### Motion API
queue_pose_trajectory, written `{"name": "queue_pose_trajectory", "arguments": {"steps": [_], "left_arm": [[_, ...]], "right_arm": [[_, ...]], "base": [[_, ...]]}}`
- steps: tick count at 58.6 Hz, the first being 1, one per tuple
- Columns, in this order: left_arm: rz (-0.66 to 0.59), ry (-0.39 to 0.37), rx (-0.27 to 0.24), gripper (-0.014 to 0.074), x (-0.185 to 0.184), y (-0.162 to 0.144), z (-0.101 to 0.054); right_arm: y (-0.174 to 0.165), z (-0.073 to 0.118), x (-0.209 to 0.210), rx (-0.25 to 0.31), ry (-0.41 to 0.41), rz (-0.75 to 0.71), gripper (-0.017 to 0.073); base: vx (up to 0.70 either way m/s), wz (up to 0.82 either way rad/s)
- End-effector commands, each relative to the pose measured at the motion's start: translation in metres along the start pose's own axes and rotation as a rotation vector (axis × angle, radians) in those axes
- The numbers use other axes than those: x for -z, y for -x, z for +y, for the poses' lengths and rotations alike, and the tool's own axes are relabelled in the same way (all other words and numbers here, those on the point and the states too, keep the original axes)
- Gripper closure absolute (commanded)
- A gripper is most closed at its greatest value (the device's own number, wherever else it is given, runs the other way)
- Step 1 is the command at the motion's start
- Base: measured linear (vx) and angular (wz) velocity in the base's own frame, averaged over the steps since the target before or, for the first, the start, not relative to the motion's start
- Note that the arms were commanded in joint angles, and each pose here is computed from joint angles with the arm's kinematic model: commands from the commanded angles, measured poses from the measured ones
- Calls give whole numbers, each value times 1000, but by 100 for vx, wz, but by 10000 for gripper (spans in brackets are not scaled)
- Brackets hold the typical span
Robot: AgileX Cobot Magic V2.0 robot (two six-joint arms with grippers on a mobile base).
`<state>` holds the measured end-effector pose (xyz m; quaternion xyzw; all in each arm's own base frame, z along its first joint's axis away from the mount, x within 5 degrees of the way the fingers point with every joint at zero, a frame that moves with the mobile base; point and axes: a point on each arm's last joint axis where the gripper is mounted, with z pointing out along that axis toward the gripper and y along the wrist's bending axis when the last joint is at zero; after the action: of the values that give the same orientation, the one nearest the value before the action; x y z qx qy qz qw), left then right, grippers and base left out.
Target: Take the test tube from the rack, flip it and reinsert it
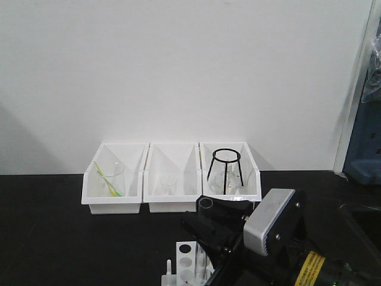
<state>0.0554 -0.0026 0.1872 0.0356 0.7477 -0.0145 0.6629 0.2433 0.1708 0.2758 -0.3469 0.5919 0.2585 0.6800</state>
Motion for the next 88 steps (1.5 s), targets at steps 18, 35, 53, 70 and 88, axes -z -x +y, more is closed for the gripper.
{"name": "queue_pose_trajectory", "arguments": {"steps": [18, 35, 53, 70, 88], "left_arm": [[-93, -14, 14, 599, 1, 9, -1], [-93, -14, 14, 599, 1, 9, -1], [-93, -14, 14, 599, 1, 9, -1], [-93, -14, 14, 599, 1, 9, -1], [-93, -14, 14, 599, 1, 9, -1]], "right_arm": [[-8, -1, -16, -30, 50, -141, 570], [-30, 0, -23, -8, 58, -84, 570], [-58, 2, -31, -52, 79, -52, 570], [-82, 4, -36, -91, 93, -25, 513], [-81, 4, -36, -92, 95, -42, 211]], "base": [[0, 0], [0, 0], [0, 0], [0, 0], [0, 0]]}}
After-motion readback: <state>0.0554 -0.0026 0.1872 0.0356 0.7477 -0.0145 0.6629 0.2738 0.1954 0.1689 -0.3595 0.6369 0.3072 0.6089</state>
